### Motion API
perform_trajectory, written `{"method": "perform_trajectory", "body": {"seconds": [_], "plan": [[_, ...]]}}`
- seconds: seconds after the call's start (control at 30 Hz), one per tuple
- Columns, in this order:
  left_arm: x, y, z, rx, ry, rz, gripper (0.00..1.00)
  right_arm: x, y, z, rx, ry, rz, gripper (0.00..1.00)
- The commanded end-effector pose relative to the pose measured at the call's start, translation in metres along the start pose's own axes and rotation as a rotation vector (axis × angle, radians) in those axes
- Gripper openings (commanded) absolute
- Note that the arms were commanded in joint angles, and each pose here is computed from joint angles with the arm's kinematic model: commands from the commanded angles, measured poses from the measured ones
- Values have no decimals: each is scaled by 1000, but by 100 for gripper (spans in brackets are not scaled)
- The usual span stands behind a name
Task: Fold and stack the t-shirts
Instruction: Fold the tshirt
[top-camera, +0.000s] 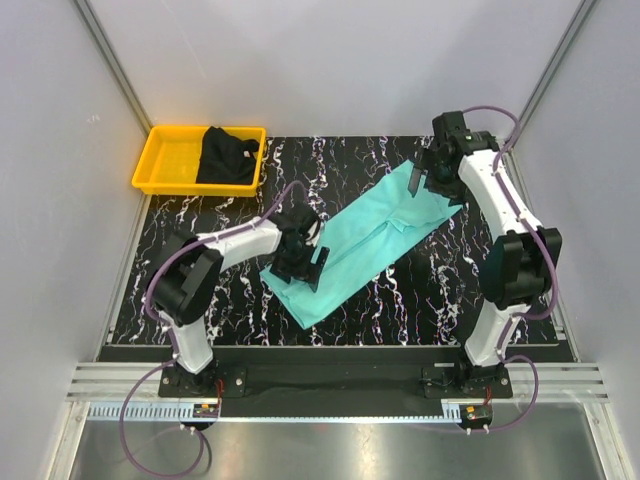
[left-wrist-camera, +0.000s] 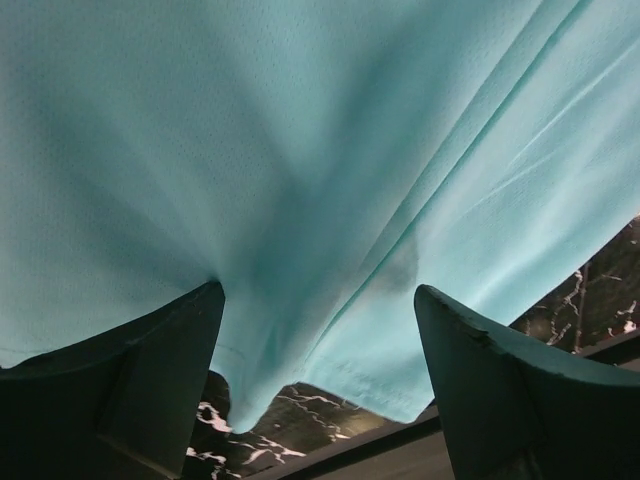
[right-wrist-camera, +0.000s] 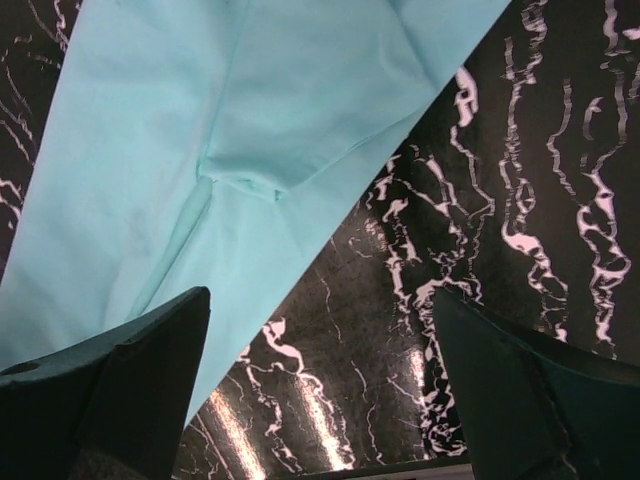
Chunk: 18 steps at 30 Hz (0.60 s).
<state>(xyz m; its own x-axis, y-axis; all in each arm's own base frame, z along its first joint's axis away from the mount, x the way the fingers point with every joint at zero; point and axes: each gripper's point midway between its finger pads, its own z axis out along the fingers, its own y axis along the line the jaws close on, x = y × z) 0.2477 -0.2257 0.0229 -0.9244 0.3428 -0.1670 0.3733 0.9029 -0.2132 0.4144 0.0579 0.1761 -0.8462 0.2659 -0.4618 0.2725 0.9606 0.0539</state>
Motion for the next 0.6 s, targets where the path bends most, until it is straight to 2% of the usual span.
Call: {"method": "perform_trajectory", "body": {"seconds": [0.0, 0.13, 0.3, 0.33, 0.4, 0.57], "plan": [[33, -21, 12, 39, 62, -63, 84, 14, 20, 16, -105, 59, -30, 100], [46, -64, 11, 171, 57, -95, 84, 8, 45, 38, -204, 64, -22, 100], [48, -127, 0, 335, 49, -91, 84, -8, 63, 81, -180, 59, -27, 100], [49, -150, -5, 428, 57, -58, 86, -9, 64, 88, -166, 58, -41, 100], [44, -171, -17, 504, 60, -56, 86, -5, 67, 108, -152, 86, -55, 100], [23, -179, -60, 586, -39, -7, 88, 8, 60, 144, -89, 130, -87, 100]]}}
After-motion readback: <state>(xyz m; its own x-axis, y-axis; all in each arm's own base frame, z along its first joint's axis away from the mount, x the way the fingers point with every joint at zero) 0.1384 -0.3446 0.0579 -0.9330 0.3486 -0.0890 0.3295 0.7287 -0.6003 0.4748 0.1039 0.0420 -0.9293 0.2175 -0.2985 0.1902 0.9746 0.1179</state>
